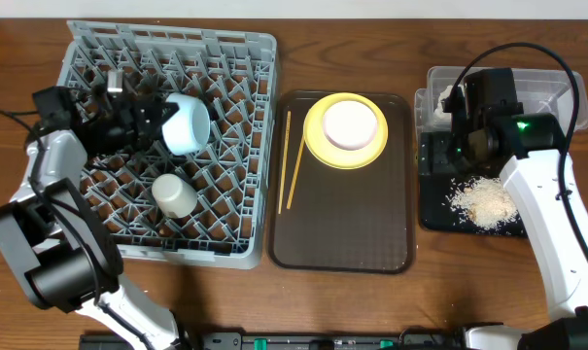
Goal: Sort waste into correct bins and load items into the dishwasher
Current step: 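Carry the light-blue bowl with the left gripper into the dish rack, then move the left gripper to the yellow plate and grasp the white bowl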
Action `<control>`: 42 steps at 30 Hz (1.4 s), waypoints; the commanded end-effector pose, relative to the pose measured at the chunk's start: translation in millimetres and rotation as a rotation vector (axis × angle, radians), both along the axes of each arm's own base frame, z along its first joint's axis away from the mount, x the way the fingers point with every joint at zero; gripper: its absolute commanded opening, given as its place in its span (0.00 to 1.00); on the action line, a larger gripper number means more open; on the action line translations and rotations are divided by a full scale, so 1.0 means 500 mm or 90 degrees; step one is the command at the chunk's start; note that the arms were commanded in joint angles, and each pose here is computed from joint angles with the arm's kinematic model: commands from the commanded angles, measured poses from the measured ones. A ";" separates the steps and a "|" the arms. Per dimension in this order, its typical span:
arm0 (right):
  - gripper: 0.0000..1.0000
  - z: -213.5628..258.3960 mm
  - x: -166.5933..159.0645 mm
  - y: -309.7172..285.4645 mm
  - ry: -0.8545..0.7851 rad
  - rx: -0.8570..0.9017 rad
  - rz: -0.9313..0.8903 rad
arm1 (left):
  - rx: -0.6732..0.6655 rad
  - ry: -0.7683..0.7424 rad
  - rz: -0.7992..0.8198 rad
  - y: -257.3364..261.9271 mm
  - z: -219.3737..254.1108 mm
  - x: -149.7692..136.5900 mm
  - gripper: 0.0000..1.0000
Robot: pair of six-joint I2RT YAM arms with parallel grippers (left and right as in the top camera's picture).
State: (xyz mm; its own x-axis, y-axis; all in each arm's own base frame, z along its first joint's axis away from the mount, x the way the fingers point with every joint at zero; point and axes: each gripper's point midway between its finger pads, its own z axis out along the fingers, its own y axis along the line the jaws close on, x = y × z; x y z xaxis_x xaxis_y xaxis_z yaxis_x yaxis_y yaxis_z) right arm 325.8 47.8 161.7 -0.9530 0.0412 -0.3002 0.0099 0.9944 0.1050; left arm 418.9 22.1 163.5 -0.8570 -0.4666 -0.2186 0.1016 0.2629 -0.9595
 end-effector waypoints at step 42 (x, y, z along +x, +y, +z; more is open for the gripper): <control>0.93 0.003 -0.015 -0.159 0.020 -0.033 -0.199 | 0.668 -0.242 0.000 -0.343 0.140 -0.018 0.95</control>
State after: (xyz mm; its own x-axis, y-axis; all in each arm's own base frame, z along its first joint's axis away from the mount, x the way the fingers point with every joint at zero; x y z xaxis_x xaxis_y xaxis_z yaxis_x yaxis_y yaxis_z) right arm 319.2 -18.3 158.4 -0.9262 0.2637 -0.2693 0.2599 0.9643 0.0504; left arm 400.1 -132.6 246.0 -0.6793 -0.0034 -0.7338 0.3122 0.9036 -0.2933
